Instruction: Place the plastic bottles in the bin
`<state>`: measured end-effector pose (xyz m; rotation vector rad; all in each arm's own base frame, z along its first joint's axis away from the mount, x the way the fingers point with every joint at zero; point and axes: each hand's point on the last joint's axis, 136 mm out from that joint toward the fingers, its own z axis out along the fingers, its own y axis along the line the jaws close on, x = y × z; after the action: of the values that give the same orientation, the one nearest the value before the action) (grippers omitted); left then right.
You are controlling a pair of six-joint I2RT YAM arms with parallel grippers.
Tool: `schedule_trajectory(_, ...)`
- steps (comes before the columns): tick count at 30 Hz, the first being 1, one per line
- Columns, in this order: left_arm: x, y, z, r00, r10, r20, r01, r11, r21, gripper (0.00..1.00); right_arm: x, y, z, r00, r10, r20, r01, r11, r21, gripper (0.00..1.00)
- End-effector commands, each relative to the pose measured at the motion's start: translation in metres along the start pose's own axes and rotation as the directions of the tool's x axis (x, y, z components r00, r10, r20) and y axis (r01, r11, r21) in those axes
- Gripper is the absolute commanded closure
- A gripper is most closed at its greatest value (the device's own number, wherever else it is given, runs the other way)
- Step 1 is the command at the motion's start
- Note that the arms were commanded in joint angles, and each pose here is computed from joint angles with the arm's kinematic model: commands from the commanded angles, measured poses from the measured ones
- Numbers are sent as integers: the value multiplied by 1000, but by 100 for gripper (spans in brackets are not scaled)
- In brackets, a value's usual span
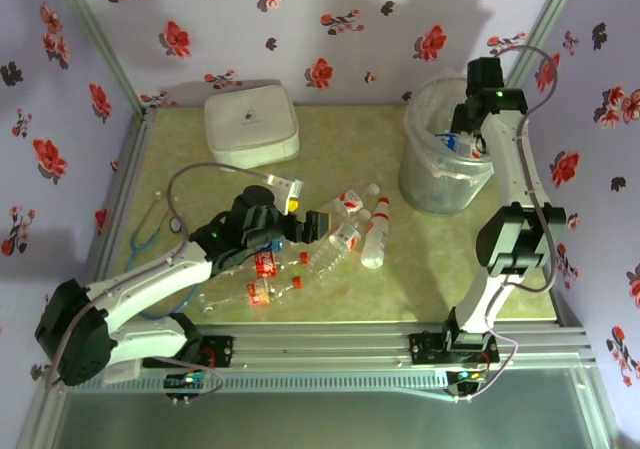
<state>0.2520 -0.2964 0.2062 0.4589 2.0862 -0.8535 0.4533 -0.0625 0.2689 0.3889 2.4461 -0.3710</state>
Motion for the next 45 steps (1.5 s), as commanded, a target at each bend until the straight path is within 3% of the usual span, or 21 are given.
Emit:
schedule_trajectory(1, -6, -9, 3, 1000, -10, -3, 10, 1000, 25, 0, -17, -14, -41, 997, 36, 71, -35, 999, -18, 17)
schedule_trajectory(5, -2, -7, 8, 999, 12, -39, -11, 1000, 9, 0, -22, -11, -74, 990, 76, 117, -63, 992, -111, 15)
schedule_trajectory(11, 20, 5, 17, 969, 87, -233, -106, 992, -68, 3, -7, 17, -130, 979, 144, 148, -77, 919, -386, 10)
schedule_trajectory(17, 47, 17, 19, 886, 174, -431, -252, 959, -131, 7, 46, 47, -163, 974, 205, 97, -105, 787, -608, 1)
schedule_trajectory(23, 41, 20, 47, 844, 234, -483, -337, 932, -137, 10, 119, 76, -173, 985, 169, 31, -94, 684, -723, 1)
schedule_trajectory(25, 40, 27, 59, 824, 232, -517, -340, 933, -122, 13, 139, 79, -167, 989, 147, 1, -99, 673, -733, 1)
schedule_trajectory(29, 43, 42, 80, 765, 250, -593, -367, 927, -82, 22, 176, 67, -148, 996, 64, -61, -88, 740, -666, 1)
schedule_trajectory(33, 50, 60, 90, 703, 275, -656, -411, 910, -59, 22, 188, 62, -145, 996, 77, -52, -92, 744, -662, 1)
schedule_trajectory(36, 51, 69, 97, 699, 257, -667, -399, 915, -65, 24, 190, 60, -138, 996, 70, -51, -87, 762, -642, 2)
schedule_trajectory(39, 53, 74, 101, 683, 246, -688, -396, 916, -65, 33, 190, 61, -134, 997, 54, -62, -81, 773, -629, 3)
schedule_trajectory(42, 57, 71, 103, 669, 254, -699, -386, 922, -36, 31, 187, 61, -131, 997, 51, -54, -73, 779, -622, 3)
schedule_trajectory(45, 59, 62, 104, 690, 267, -673, -360, 933, 1, 25, 188, 61, -126, 997, 42, -57, -68, 787, -613, 3)
